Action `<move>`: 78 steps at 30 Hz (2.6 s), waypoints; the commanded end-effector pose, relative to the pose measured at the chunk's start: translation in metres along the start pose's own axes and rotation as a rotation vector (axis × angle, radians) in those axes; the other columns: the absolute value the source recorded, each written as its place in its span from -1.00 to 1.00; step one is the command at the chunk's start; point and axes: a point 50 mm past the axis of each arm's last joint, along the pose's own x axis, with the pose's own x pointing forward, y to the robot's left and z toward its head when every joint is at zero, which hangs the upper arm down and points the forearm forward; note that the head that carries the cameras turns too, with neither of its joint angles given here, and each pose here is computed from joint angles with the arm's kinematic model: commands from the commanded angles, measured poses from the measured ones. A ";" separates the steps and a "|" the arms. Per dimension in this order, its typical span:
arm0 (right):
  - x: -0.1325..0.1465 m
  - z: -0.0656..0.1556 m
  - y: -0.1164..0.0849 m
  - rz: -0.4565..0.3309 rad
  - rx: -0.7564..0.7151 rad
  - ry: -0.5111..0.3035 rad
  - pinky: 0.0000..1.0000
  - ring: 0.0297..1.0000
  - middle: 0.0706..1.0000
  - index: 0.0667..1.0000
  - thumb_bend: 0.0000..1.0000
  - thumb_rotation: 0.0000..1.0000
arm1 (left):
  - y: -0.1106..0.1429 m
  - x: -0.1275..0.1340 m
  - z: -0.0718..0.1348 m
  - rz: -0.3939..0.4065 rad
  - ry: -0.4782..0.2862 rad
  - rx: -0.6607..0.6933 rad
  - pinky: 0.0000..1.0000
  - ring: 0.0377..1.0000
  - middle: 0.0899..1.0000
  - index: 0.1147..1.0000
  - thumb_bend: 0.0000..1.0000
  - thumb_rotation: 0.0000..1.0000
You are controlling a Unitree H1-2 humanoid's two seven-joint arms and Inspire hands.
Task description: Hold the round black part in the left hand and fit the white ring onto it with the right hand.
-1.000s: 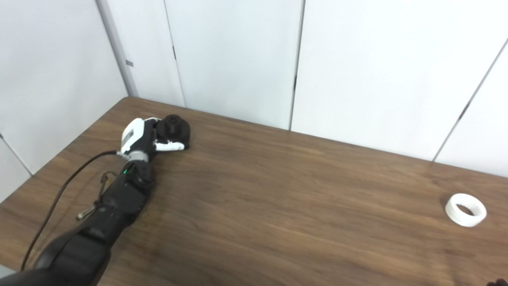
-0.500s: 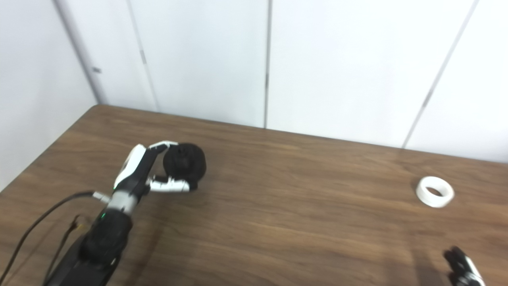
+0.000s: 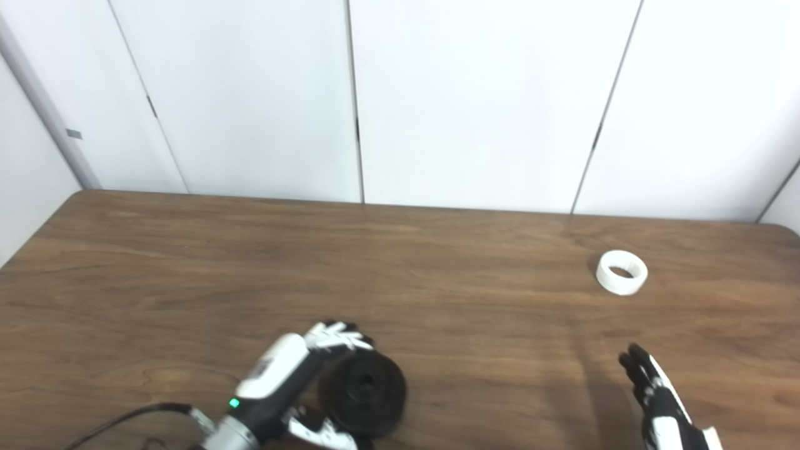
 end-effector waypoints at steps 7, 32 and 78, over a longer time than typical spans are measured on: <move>-0.001 0.017 0.010 -0.009 0.005 -0.065 1.00 0.85 0.76 0.80 0.22 1.00 | -0.016 0.010 0.014 0.011 -0.039 0.012 1.00 0.84 0.62 -0.16 0.03 -0.86; 0.011 0.045 0.017 -0.011 0.004 -0.062 1.00 0.87 0.78 0.80 0.24 1.00 | -0.010 0.008 0.002 -0.019 0.006 -0.038 1.00 0.91 0.66 -0.16 0.04 -0.88; 0.246 0.123 -0.054 0.129 -1.045 0.096 0.80 0.98 0.90 0.71 0.88 -0.42 | 0.001 -0.013 -0.015 0.006 0.028 0.034 1.00 0.82 0.62 -0.16 0.04 -0.87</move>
